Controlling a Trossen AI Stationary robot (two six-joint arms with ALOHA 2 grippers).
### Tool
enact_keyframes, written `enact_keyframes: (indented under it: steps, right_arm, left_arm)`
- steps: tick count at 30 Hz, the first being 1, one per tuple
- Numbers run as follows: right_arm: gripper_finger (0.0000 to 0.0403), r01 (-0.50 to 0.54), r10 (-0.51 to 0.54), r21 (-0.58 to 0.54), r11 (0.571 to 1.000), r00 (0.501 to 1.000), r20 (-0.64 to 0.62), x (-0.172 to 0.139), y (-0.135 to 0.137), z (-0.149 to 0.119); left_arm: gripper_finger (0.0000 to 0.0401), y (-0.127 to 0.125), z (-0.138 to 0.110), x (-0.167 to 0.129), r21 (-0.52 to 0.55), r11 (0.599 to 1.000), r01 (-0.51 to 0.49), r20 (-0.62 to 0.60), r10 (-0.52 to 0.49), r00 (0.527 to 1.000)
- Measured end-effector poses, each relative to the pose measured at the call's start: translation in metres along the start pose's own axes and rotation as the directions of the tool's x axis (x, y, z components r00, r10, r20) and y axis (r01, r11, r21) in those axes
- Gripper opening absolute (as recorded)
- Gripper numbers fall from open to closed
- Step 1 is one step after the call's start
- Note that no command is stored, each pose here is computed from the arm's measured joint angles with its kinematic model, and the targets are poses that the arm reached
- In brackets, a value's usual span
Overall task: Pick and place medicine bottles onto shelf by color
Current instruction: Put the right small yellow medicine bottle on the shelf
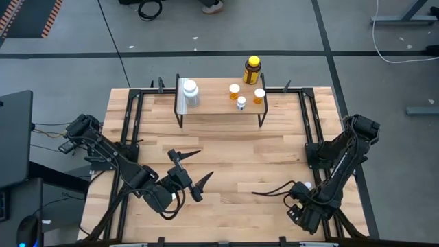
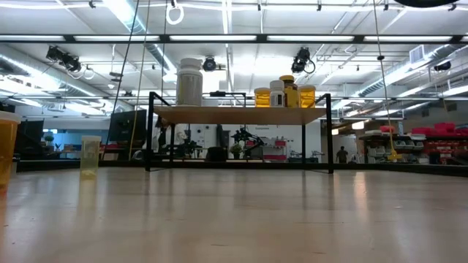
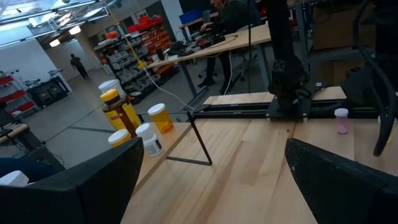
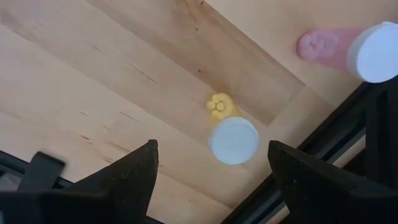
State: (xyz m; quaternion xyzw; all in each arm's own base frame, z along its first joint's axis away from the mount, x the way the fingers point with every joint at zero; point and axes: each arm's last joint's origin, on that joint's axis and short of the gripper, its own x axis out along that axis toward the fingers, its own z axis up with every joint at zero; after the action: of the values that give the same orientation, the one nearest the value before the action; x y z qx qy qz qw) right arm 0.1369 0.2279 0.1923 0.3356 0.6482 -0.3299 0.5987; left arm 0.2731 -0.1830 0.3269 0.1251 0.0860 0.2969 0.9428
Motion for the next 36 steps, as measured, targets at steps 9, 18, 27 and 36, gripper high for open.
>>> enact_keyframes:
  steps: [9,18,27,36]
  right_arm:
    - [0.0251,0.019,-0.019,-0.018,1.0,1.0,0.025,0.0069,0.0026,-0.0002]
    - [0.021,0.019,-0.019,-0.022,1.0,1.0,0.012,0.0065,0.0026,-0.0006]
    - [0.0187,0.034,-0.034,-0.021,0.999,0.999,0.032,0.0064,0.0008,0.0006]
    - [0.0185,0.053,-0.052,-0.027,0.998,0.997,0.048,0.0063,-0.0011,0.0017]
  left_arm:
    - [0.04,0.0,0.0,0.0,0.0,1.0,0.0,0.0,0.0,1.0]
    - [0.04,0.0,0.0,0.0,0.009,1.0,0.0,0.0,0.0,1.0]
    - [0.04,0.0,-0.0001,0.0,0.009,1.0,0.0,0.0,0.0,1.0]
    - [0.04,-0.0001,-0.0002,0.0,0.009,1.0,0.0,0.0,0.0,1.0]
